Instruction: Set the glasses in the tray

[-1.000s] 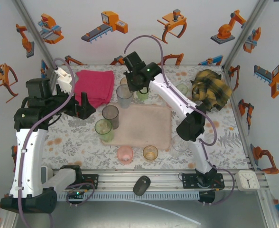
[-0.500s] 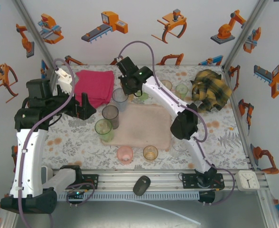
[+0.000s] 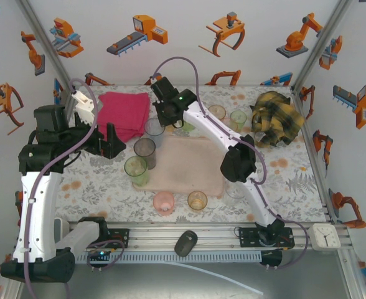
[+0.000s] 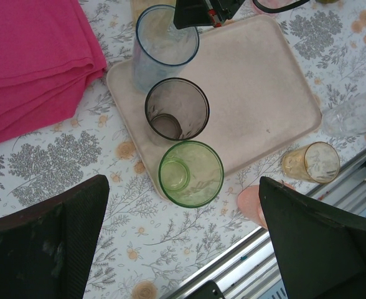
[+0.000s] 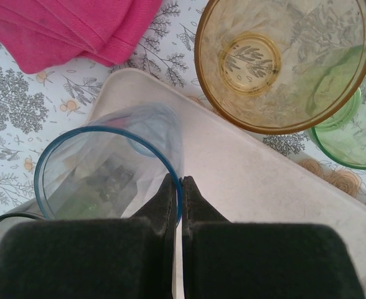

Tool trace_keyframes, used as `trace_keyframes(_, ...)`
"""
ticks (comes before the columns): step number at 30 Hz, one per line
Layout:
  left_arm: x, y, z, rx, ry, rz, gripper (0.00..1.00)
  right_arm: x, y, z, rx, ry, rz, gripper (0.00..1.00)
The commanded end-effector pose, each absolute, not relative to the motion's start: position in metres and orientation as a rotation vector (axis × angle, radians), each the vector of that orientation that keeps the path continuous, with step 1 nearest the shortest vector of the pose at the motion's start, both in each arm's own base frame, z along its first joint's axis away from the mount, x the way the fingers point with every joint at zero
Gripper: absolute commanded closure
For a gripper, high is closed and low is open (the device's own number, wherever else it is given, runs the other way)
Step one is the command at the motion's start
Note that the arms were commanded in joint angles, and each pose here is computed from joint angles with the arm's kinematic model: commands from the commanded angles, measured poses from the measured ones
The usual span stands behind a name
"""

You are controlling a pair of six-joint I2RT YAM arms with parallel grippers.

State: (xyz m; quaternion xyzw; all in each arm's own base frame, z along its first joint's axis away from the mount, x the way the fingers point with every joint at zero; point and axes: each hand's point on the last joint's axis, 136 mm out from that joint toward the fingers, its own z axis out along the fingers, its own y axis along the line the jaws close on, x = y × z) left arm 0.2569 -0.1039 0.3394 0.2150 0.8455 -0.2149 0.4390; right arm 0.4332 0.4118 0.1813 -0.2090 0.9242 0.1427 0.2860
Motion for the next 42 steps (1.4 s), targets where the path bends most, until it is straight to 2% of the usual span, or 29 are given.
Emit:
trace_keyframes(1,0.256,-0.105,0.342,0.541,2.085,-0.548,0.01,0.436,0.426,0.19,-0.544,2.437,0.447,0.97)
trace_keyframes(19,0.256,-0.106,0.341,0.546,2.085,-0.554,0.02,0.437,0.429,0.184,-0.546,2.449,0.454,0.92)
trace_keyframes(29,0.255,-0.106,0.343,0.548,2.08,-0.556,0.02,0.436,0.432,0.185,-0.546,2.45,0.477,0.79)
trace_keyframes(42,0.256,-0.105,0.347,0.552,2.079,-0.536,0.02,0.436,0.433,0.197,-0.564,2.421,0.492,0.68)
